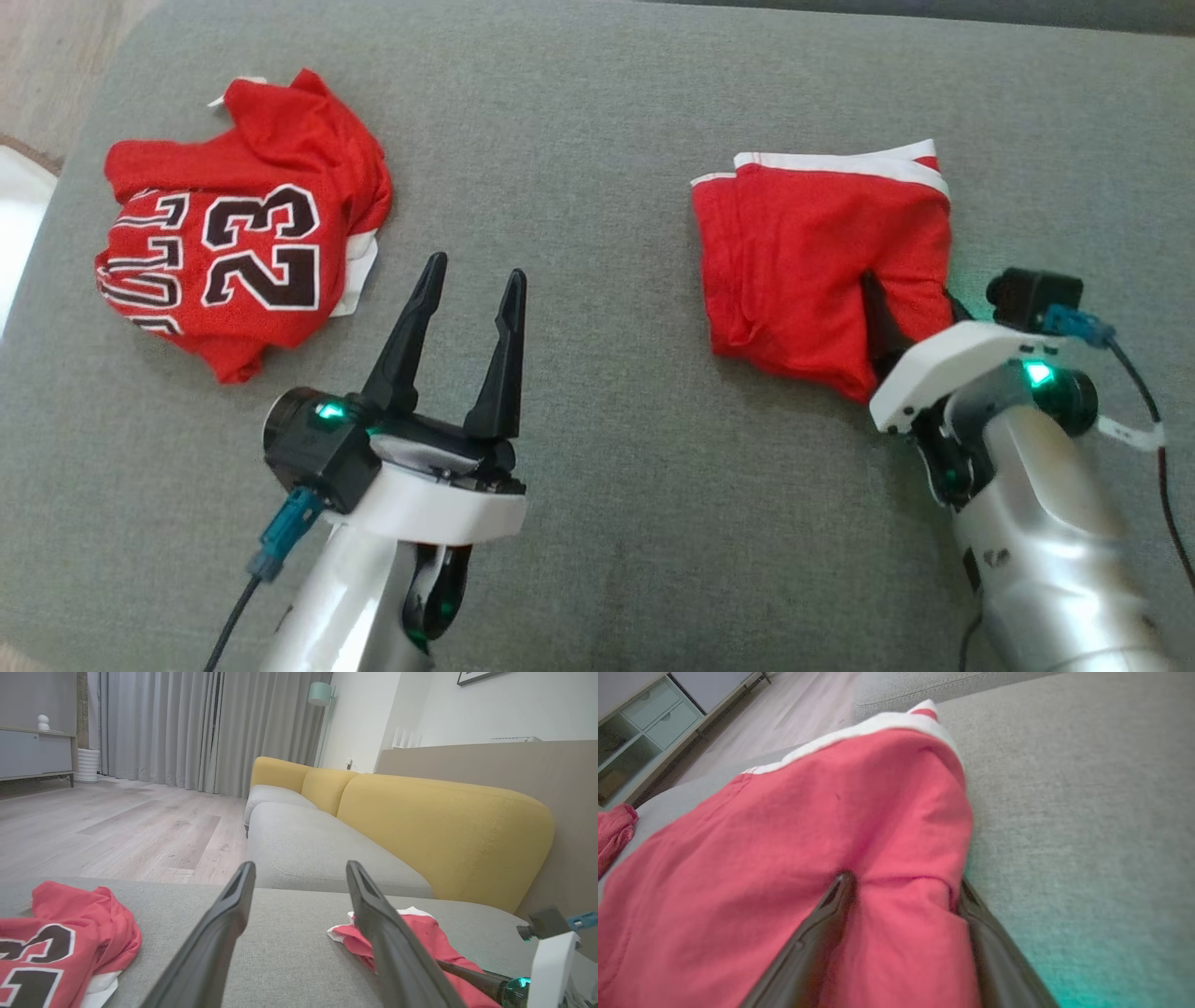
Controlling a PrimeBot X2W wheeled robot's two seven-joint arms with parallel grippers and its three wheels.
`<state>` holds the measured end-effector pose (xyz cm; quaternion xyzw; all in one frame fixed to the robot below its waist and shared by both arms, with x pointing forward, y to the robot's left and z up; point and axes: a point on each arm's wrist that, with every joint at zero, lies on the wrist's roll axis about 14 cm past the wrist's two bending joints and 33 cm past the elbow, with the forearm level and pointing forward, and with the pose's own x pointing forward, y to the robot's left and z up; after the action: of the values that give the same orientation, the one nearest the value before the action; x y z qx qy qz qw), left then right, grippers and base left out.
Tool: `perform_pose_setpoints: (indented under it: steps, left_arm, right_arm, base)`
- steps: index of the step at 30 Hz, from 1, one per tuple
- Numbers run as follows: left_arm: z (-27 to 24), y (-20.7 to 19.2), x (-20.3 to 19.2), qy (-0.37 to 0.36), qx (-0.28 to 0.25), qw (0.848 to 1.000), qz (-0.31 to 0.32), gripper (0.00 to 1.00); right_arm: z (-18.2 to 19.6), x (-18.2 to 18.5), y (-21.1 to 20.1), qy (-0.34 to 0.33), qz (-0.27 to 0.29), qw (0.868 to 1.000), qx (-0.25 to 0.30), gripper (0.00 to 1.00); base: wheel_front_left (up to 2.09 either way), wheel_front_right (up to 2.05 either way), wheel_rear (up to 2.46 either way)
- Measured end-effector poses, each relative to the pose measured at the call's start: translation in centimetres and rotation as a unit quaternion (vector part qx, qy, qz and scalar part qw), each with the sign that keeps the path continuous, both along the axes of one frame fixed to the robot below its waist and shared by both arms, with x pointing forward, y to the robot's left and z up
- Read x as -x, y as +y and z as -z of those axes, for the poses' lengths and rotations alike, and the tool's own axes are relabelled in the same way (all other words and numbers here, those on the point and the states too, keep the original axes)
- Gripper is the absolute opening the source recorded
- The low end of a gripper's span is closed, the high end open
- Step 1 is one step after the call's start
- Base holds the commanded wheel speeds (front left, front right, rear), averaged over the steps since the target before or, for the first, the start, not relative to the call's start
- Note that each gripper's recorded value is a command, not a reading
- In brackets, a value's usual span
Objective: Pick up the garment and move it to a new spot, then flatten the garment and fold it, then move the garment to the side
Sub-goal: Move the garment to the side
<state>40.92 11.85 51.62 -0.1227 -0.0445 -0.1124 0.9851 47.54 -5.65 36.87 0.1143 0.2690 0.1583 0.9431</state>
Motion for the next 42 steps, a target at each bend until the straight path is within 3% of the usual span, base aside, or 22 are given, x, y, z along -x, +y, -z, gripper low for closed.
perform_pose_setpoints:
  steps: [3,4,5,6,15,21,31,38,42]
  left_arm:
    - [0.1,0.1,0.0,0.002,-0.001,1.0,-0.003,1.0]
    - [0.1,0.1,0.0,0.002,-0.001,1.0,-0.003,1.0]
    - [0.1,0.1,0.0,0.002,-0.001,1.0,-0.003,1.0]
    - [0.2,0.1,-0.1,0.002,0.0,1.0,-0.002,1.0]
    - [-0.3,-2.0,-0.7,-0.008,-0.003,1.0,0.028,1.0]
    - [-0.9,-4.2,-1.0,-0.019,0.001,0.998,0.06,1.0]
    - [-1.5,-7.8,-1.9,-0.033,0.009,0.993,0.112,1.0]
    - [-0.9,-8.1,-3.3,-0.031,0.013,0.993,0.117,1.0]
    - [0.0,-8.0,-3.8,-0.021,0.014,0.993,0.117,1.0]
  right_arm:
    - [0.1,-0.3,0.5,-0.004,-0.011,1.0,0.009,1.0]
    - [0.1,-0.3,0.5,-0.004,-0.011,1.0,0.009,0.65]
    - [0.1,-0.4,0.5,-0.008,-0.014,1.0,0.014,0.08]
    - [0.0,-0.4,0.5,-0.013,-0.017,1.0,0.02,0.0]
    - [-1.3,-0.6,-1.6,-0.086,-0.054,0.987,0.122,0.0]
    - [-2.7,-0.8,-7.3,-0.112,-0.054,0.969,0.213,0.0]
    - [-3.1,0.1,-19.6,-0.074,-0.057,0.925,0.368,0.0]
    - [-4.1,-1.5,-25.8,-0.052,-0.028,0.906,0.42,0.0]
    - [-4.0,-1.8,-28.5,-0.031,0.0,0.902,0.432,0.0]
  base:
    - [0.0,0.0,0.0]
    - [0.0,0.0,0.0]
    - [0.0,0.0,0.0]
    - [0.0,0.0,0.0]
    - [0.0,0.0,0.0]
    - [0.0,0.0,0.0]
    - [0.0,0.0,0.0]
    - [0.0,0.0,0.0]
    - [0.0,0.0,0.0]
